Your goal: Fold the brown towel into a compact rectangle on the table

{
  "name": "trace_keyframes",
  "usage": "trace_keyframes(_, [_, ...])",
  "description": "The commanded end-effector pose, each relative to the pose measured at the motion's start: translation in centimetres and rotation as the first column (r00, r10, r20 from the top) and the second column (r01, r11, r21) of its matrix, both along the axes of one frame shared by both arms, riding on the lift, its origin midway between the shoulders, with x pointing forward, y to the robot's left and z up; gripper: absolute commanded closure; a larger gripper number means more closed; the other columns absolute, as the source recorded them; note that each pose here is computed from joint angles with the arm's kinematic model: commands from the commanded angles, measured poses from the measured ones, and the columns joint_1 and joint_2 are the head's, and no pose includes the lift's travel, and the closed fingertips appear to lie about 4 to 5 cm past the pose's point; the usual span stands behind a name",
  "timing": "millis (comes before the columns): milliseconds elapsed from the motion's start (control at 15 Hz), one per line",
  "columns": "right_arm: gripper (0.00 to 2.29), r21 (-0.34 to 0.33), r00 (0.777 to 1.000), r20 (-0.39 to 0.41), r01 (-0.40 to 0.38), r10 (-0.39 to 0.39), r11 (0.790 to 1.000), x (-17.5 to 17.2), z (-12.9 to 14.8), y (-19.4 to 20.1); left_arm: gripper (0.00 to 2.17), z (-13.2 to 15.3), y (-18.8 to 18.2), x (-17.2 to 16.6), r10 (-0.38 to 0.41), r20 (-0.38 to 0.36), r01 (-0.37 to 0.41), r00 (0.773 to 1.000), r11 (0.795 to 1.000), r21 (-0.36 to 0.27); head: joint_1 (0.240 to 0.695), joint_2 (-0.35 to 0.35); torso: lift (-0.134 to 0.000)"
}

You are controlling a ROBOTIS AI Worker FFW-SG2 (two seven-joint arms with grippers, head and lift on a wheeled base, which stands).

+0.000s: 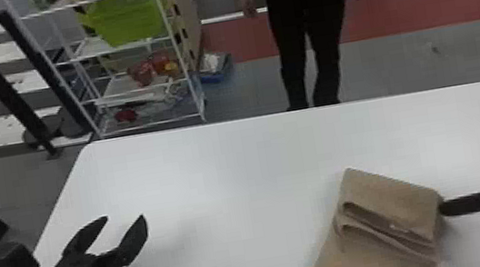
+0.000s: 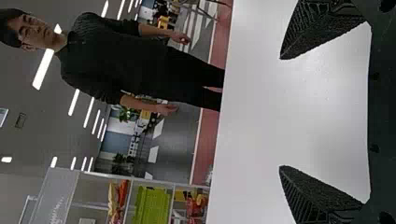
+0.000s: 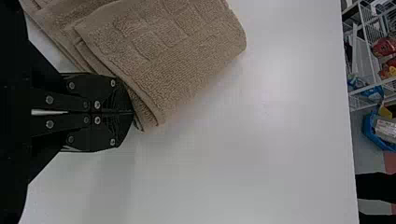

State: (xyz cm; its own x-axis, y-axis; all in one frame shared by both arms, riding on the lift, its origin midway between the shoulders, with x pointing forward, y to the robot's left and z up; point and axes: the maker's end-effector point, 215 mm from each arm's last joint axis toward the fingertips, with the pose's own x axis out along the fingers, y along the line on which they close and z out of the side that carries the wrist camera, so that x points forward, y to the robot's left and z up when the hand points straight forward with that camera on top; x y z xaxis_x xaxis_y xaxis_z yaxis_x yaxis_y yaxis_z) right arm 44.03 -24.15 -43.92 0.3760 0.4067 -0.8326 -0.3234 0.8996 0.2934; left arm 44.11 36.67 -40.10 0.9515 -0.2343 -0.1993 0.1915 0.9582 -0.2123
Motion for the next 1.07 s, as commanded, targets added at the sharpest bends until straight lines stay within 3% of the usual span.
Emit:
trace_keyframes(0, [2.04,-0.024,0.999,0.038,-0.024,0.024,0.999,2.6,0.0,1.4,0.04,0.1,0.1,0.1,0.003,0.003,-0.003,1.000,1.000,-0.002,0.695,0.158,-0.123])
trace_keyframes(333, [2.04,-0.025,0.989,0.137,-0.061,0.064,0.998,7.9,1.3,5.1,0.04,0.1,0.0,0.3,0.003,0.004,-0.003,1.000,1.000,-0.002,0.695,0.182,-0.123])
trace_keyframes(600, [2.01,-0.042,0.984,0.146,-0.096,0.101,0.994,8.0,1.2,7.0,0.04,0.3,0.2,0.5,0.006,0.007,-0.006,1.000,1.000,0.001,0.695,0.205,-0.123])
trace_keyframes(667, [1.69,-0.082,0.972,0.199,-0.108,0.123,0.991,7.8,2.2,6.2,0.04,0.2,0.7,0.3,0.013,0.006,-0.013,1.000,1.000,0.004,0.695,0.212,-0.123])
trace_keyframes(733, [1.15,-0.163,0.945,0.260,-0.160,0.199,0.974,7.5,3.2,5.5,0.04,0.2,1.1,0.2,0.021,0.005,-0.021,1.000,1.000,0.004,0.695,0.223,-0.123])
trace_keyframes(867, [0.20,-0.309,0.887,0.330,-0.220,0.322,0.925,6.6,4.9,3.3,0.04,0.1,1.3,0.3,0.025,0.005,-0.025,1.000,1.000,-0.003,0.695,0.225,-0.123])
trace_keyframes(933, [0.08,-0.369,0.849,0.360,-0.250,0.386,0.895,6.3,5.7,3.0,0.04,0.1,1.2,0.5,0.021,0.007,-0.021,1.000,1.000,-0.006,0.695,0.223,-0.123])
trace_keyframes(1000, [0.06,-0.418,0.796,0.381,-0.307,0.471,0.855,5.6,6.5,3.5,0.04,0.1,1.0,0.6,0.018,0.007,-0.018,1.000,1.000,-0.009,0.695,0.207,-0.123])
